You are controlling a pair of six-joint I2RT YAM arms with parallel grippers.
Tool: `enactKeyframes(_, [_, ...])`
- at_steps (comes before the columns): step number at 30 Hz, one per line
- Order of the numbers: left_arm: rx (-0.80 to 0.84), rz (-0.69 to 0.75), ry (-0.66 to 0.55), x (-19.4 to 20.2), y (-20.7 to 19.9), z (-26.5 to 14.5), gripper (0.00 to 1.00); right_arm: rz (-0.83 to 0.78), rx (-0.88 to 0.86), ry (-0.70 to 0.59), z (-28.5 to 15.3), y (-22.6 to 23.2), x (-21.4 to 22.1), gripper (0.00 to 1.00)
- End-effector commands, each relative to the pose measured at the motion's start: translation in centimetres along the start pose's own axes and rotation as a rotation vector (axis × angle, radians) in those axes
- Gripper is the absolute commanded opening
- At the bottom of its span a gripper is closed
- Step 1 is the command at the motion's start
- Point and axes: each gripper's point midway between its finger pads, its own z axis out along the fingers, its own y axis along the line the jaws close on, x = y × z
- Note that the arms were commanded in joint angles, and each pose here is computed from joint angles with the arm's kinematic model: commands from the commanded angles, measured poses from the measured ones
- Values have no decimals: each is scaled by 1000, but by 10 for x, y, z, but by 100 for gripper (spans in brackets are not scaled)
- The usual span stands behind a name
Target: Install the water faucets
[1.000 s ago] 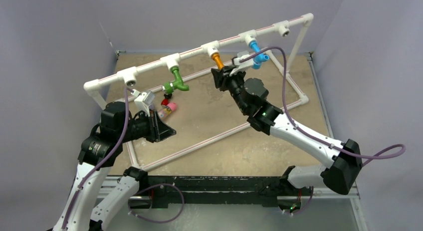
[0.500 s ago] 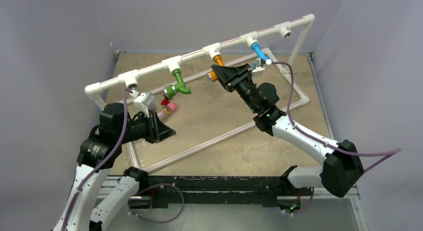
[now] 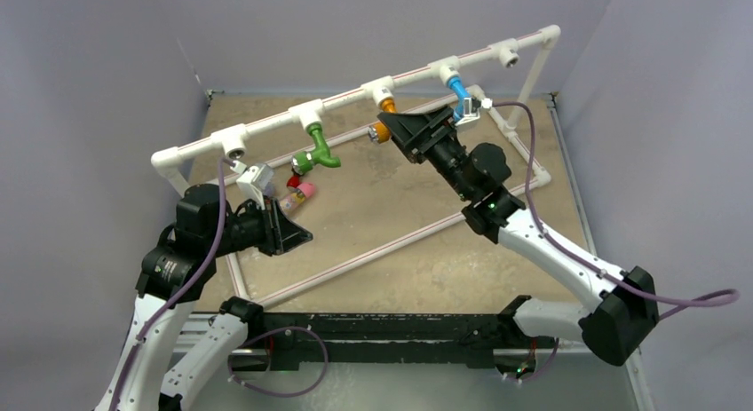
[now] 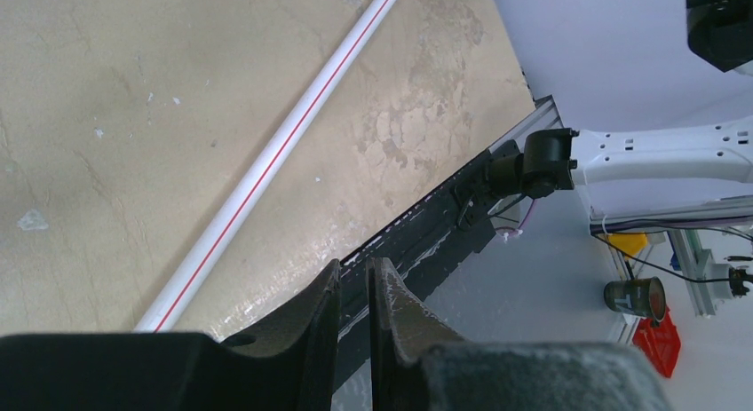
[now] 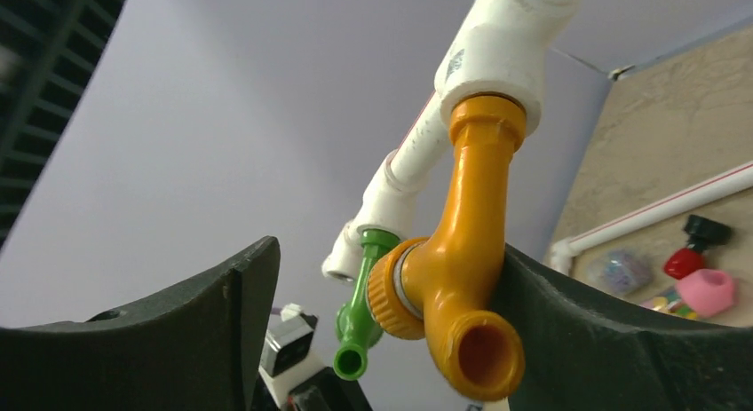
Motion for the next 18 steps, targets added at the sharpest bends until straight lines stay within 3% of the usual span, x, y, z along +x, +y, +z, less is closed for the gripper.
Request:
enactKeyframes(1, [17,21,0,0,-1,2,15,-210,-74,-62,-19,49,-25,86])
enactKeyframes(10, [17,18,3,-1,-1,3,15,-618,171,-89,-55,17,-51,91])
enactKeyframes(18, [14,13,7,-1,1,6,15,-1173,214,-36,-74,29,-78,89])
